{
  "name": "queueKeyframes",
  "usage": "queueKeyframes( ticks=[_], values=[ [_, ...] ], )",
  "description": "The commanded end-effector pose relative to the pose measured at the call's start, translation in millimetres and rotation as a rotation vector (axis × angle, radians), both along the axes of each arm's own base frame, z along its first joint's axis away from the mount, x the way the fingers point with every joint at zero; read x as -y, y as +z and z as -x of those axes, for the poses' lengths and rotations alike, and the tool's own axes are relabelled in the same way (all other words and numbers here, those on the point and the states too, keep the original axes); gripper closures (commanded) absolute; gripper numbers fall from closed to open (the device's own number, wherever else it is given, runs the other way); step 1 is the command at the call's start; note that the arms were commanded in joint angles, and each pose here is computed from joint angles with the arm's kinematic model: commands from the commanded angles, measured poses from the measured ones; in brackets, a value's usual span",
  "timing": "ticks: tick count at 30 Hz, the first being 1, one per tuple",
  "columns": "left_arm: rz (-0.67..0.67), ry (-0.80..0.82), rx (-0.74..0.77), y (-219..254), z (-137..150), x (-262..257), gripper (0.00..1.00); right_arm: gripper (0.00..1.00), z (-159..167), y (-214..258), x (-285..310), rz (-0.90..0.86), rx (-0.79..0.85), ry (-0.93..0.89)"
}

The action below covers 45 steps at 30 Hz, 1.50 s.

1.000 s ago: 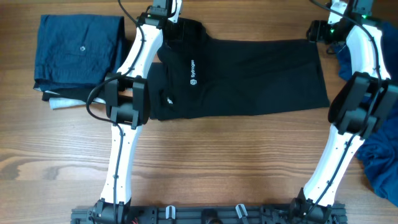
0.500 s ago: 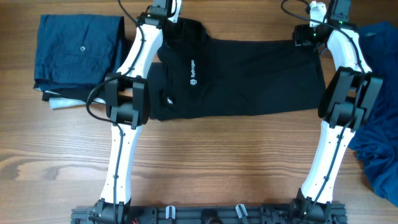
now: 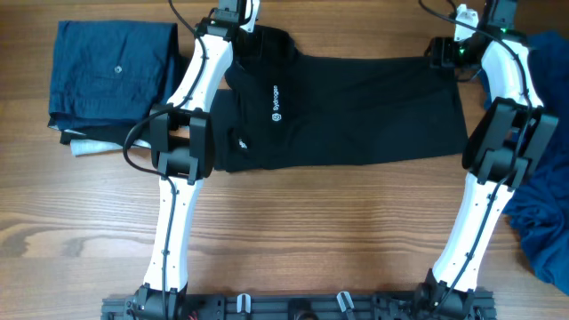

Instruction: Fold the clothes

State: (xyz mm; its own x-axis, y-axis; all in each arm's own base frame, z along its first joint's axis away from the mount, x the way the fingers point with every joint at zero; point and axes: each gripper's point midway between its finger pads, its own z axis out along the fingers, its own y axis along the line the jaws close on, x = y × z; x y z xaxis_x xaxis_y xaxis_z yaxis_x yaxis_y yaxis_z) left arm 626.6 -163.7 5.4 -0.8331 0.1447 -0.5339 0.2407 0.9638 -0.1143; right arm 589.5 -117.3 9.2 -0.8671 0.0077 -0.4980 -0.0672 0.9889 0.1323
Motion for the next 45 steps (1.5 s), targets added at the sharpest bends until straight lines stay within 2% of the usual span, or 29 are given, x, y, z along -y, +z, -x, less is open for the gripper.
queueKeyframes(
  ticks=[1, 8, 15, 16, 20, 24, 28, 29, 30, 31, 33, 34, 40, 42, 45],
  values=[
    [-0.02, 0.002, -0.09, -38, 16, -1, 0.89, 0.2, 13, -25, -2, -0.119, -0.066, -0.029],
    [-0.02, 0.001, -0.09, -38, 16, -1, 0.89, 0.24, 31, -40, -7, 0.019, -0.138, 0.121],
    [-0.02, 0.001, -0.09, -38, 16, -1, 0.89, 0.23, 29, -41, -22, 0.068, -0.122, 0.238],
    [-0.02, 0.001, -0.09, -38, 16, -1, 0.89, 0.2, 28, -41, -24, 0.077, -0.118, 0.258],
    [-0.02, 0.001, -0.09, -38, 16, -1, 0.89, 0.19, 24, -40, -24, 0.09, -0.098, 0.273],
    [-0.02, 0.002, -0.09, -38, 16, -1, 0.89, 0.24, 31, -49, -24, 0.093, -0.12, 0.28],
    [-0.02, 0.001, -0.09, -38, 16, -1, 0.89, 0.38, 34, -54, -19, 0.122, -0.146, 0.27],
    [-0.02, 0.002, -0.09, -38, 16, -1, 0.89, 0.49, 33, -53, -18, 0.127, -0.142, 0.263],
    [-0.02, 0.001, -0.09, -38, 16, -1, 0.89, 0.7, 32, -53, -17, 0.129, -0.14, 0.26],
    [-0.02, 0.001, -0.09, -38, 16, -1, 0.94, 0.8, 32, -53, -17, 0.129, -0.137, 0.258],
    [-0.017, 0.003, -0.086, -37, 15, 0, 0.96, 0.92, 29, -52, -16, 0.115, -0.135, 0.219],
    [-0.015, 0.004, -0.083, -37, 14, 0, 0.96, 0.96, 28, -52, -16, 0.109, -0.131, 0.204],
    [0.044, -0.031, -0.084, -30, 16, 12, 0.96, 0.96, 28, -52, -16, 0.101, -0.134, 0.187],
    [0.048, -0.031, -0.063, -16, 13, 12, 0.96, 0.96, 24, -48, -16, 0.075, -0.123, 0.129],
    [0.058, -0.032, -0.018, 28, 11, 12, 0.96, 0.96, 14, -20, -25, 0.027, -0.057, 0.135]
  ],
)
